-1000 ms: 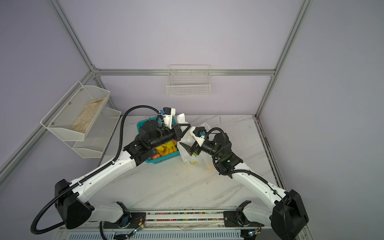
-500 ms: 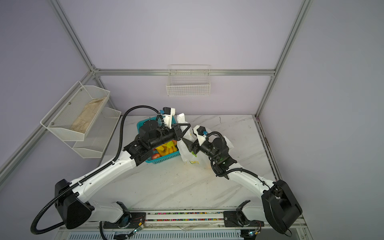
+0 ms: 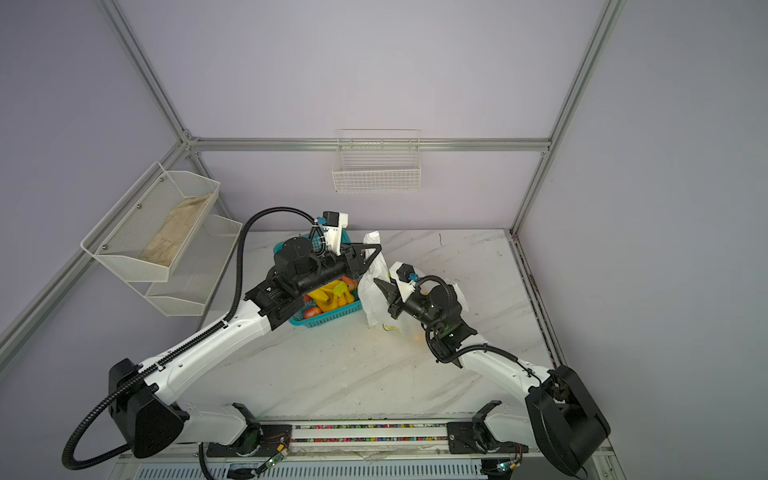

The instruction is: Place the fake fruits into the plastic bag and tie a complex knot

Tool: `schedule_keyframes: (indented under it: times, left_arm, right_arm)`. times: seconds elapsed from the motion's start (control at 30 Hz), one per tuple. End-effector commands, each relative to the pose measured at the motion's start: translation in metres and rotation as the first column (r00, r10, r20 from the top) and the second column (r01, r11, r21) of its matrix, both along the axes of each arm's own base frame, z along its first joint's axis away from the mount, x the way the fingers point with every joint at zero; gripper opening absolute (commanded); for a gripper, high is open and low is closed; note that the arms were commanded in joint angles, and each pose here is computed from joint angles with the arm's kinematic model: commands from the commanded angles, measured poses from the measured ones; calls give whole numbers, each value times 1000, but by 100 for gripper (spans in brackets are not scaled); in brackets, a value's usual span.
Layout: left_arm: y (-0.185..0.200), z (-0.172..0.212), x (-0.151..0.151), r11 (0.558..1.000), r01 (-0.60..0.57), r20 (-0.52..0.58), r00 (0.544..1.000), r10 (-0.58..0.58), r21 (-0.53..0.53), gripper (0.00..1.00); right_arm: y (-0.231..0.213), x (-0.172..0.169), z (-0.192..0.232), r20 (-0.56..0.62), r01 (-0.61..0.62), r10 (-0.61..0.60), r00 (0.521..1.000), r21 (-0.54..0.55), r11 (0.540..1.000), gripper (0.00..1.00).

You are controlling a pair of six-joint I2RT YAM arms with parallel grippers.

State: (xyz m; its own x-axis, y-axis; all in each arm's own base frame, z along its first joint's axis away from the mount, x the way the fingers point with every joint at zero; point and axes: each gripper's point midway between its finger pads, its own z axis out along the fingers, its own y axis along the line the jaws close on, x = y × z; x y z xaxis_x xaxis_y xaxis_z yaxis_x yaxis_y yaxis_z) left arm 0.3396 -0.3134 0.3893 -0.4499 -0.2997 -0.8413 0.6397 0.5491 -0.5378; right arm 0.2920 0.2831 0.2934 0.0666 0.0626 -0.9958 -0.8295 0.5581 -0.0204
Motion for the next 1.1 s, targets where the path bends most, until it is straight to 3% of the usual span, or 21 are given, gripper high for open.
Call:
schedule_keyframes:
  times: [0.0, 0.17, 0.3, 0.63, 0.73, 0.97, 1.07]
  left_arm:
    - [4, 40, -11, 998, 56, 136, 989, -54, -10, 45]
    - [-4, 46, -11, 994, 104, 160, 981, -107, 27, 54]
    - [-9, 54, -13, 991, 131, 174, 976, -132, 18, 51]
    - [-16, 47, -4, 990, 139, 184, 973, -140, 19, 14]
    - [-14, 44, -5, 991, 131, 174, 976, -130, 2, 0]
    - [-13, 26, -1, 993, 111, 110, 988, -106, -39, 0]
    - [-13, 23, -1, 993, 110, 94, 990, -105, -52, 0]
  right_arm:
    - [1, -10, 9, 55, -36, 36, 998, -13, 999, 10]
    - [3, -9, 5, 53, -47, 49, 997, -34, 998, 9]
    - [5, -8, 1, 44, -51, 53, 998, -48, 998, 9]
    - [4, -6, -5, 14, -39, 40, 999, -86, 996, 14]
    - [3, -3, -5, -5, -26, 26, 1000, -96, 995, 25]
    - [-5, 2, 7, -66, 25, -27, 997, -22, 999, 69]
    - [-9, 3, 19, -77, 60, -57, 995, 30, 998, 80]
